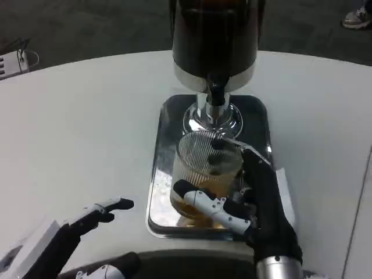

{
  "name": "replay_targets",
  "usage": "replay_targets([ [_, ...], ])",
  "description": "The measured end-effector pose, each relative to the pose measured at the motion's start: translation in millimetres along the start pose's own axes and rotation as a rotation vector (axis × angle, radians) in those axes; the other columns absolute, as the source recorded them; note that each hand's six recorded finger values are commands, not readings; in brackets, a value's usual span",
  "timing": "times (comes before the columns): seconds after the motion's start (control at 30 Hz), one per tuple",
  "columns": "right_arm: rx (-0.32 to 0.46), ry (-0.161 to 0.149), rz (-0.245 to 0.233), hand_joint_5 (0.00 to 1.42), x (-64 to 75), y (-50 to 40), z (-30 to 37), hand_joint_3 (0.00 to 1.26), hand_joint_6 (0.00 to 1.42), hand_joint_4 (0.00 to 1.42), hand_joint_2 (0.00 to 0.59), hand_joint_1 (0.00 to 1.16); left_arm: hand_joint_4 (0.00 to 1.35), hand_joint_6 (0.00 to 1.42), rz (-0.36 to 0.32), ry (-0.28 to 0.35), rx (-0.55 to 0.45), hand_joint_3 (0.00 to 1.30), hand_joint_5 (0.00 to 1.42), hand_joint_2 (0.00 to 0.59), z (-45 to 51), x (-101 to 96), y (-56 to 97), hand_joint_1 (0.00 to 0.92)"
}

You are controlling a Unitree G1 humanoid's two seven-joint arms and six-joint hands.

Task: Grasp the cup under the faucet to collect the drink, then remove the cup.

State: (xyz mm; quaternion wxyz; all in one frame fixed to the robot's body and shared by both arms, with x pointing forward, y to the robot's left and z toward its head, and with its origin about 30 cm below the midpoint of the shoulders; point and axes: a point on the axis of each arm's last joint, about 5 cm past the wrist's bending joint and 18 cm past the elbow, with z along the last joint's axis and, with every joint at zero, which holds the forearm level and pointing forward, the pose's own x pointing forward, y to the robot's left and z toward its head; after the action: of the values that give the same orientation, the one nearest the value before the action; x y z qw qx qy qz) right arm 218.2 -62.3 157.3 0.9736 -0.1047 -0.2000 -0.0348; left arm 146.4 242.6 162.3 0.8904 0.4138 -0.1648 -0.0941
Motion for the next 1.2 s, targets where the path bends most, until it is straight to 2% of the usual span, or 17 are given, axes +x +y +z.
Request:
replay_targets([
  [0.07, 0.006, 0.0, 0.016, 1.42, -5.2, -4.1, 2.4, 1.19, 1.38, 1.42, 0.219, 0.97, 0.17, 0.24, -0.001, -0.009, -0.001, 0.26, 0.23, 0.075, 0.5, 2.4, -0.6, 0.0],
  [0.2, 0.006, -0.022, 0.051, 1.42, -9.2, -10.4, 7.9, 1.18, 1.39, 1.42, 0.217, 0.97, 0.17, 0.24, -0.016, -0.029, -0.012, 0.26, 0.23, 0.075, 2.5, 6.0, -4.6, 0.0],
  [0.37, -0.004, -0.014, 0.082, 1.42, -14.8, -16.4, 7.1, 1.18, 1.39, 1.41, 0.209, 0.97, 0.16, 0.24, -0.013, -0.037, -0.01, 0.26, 0.23, 0.075, 3.3, 7.7, -5.0, 0.0],
  [0.47, -0.026, -0.02, 0.105, 1.42, -24.2, -28.7, 8.5, 1.18, 1.39, 1.41, 0.207, 0.97, 0.14, 0.24, -0.009, -0.043, 0.016, 0.24, 0.21, 0.075, 5.1, 8.9, -4.9, 0.0],
  [0.67, -0.072, -0.061, 0.096, 1.42, -31.9, -55.8, 16.6, 1.17, 1.4, 1.41, 0.206, 0.97, 0.07, 0.21, 0.0, -0.064, 0.063, 0.2, 0.16, 0.075, 10.2, 8.3, -5.0, 0.0],
  [0.73, -0.083, -0.068, 0.096, 1.42, -33.9, -61.3, 18.2, 1.17, 1.4, 1.41, 0.205, 0.97, 0.05, 0.2, 0.003, -0.069, 0.07, 0.18, 0.13, 0.075, 11.2, 8.1, -5.0, 0.0],
  [0.93, -0.137, -0.088, 0.142, 1.42, -40.8, -81.0, 22.9, 1.17, 1.41, 1.41, 0.204, 0.97, 0.0, 0.17, 0.001, -0.088, 0.115, 0.14, 0.08, 0.072, 16.6, 7.9, -4.1, 0.0],
  [1.07, -0.164, -0.109, 0.148, 1.42, -44.6, -91.5, 26.4, 1.17, 1.4, 1.41, 0.202, 0.96, 0.0, 0.16, -0.006, -0.094, 0.149, 0.12, 0.05, 0.072, 19.3, 7.3, -3.9, 0.0],
  [1.2, -0.185, -0.112, 0.164, 1.42, -47.5, -101.8, 29.1, 1.17, 1.4, 1.41, 0.199, 0.96, 0.0, 0.12, -0.008, -0.103, 0.164, 0.1, 0.03, 0.067, 21.6, 6.5, -3.3, 0.0],
])
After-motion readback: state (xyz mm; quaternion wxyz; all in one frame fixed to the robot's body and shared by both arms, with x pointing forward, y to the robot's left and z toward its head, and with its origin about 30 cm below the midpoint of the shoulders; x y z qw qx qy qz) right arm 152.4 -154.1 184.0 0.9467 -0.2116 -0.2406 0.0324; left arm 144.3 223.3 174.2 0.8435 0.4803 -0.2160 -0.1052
